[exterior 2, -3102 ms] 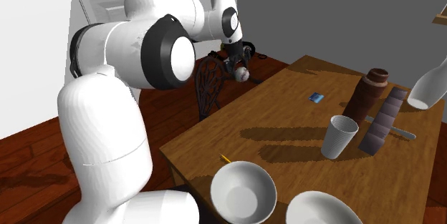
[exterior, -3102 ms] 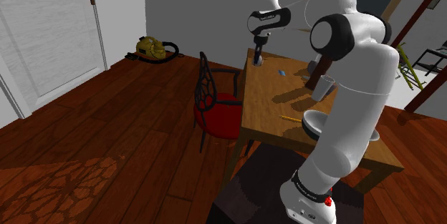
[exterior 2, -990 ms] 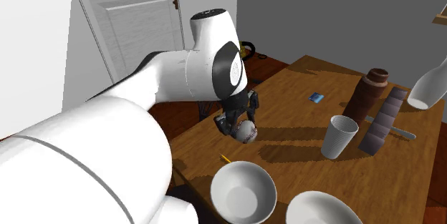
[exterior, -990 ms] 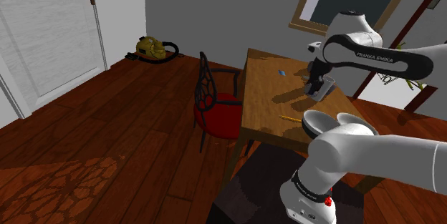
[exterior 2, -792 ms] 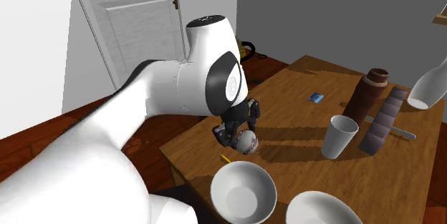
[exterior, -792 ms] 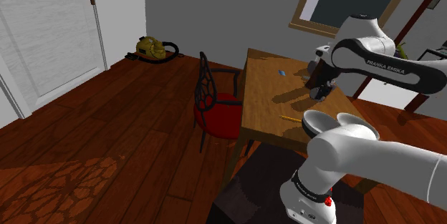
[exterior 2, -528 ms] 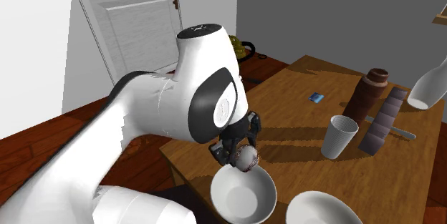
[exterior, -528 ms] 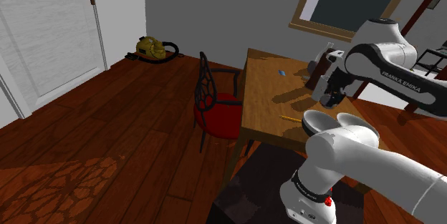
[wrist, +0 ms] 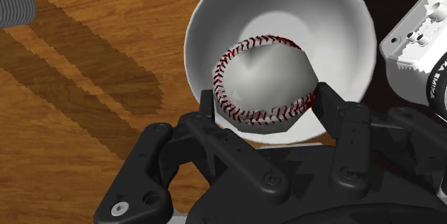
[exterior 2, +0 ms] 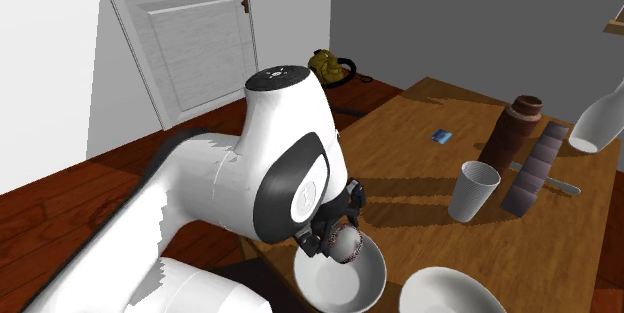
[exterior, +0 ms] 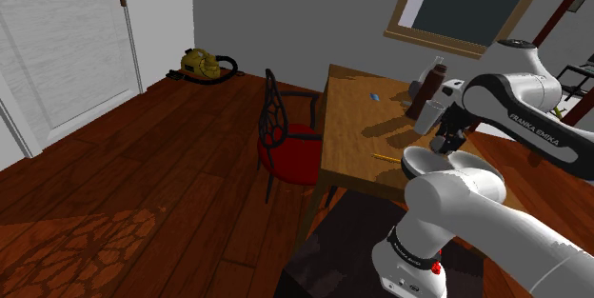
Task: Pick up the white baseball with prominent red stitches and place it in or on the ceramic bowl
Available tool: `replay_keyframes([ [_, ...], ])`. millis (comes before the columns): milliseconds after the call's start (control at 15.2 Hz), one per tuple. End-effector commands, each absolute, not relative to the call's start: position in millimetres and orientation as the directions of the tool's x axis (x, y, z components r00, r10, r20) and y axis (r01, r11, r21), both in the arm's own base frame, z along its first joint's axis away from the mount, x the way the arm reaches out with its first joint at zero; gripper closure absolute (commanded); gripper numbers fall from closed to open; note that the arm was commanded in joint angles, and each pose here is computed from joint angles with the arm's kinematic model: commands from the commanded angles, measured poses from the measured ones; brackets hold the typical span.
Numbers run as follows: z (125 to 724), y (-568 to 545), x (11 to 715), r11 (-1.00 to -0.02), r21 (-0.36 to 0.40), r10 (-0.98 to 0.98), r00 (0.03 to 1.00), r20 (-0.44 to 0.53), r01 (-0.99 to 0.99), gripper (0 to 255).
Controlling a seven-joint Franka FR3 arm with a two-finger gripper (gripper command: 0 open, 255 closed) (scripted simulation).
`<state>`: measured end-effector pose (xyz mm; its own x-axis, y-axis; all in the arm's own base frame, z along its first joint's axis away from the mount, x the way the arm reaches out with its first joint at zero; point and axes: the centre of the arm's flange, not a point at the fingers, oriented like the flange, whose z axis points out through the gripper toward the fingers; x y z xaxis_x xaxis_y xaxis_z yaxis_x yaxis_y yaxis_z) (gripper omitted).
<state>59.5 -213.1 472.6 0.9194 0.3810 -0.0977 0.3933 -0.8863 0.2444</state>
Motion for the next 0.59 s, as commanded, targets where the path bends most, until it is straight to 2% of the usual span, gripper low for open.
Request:
replay_keyframes([
  [0,461.5,-213.6,59.1,-0.886,0.245,0.381,0.919,-0.098,0.393,255],
  [528,424.2,-213.6,59.1,-0.886,0.245,0.381,0.919,-0.098,0.393,255],
])
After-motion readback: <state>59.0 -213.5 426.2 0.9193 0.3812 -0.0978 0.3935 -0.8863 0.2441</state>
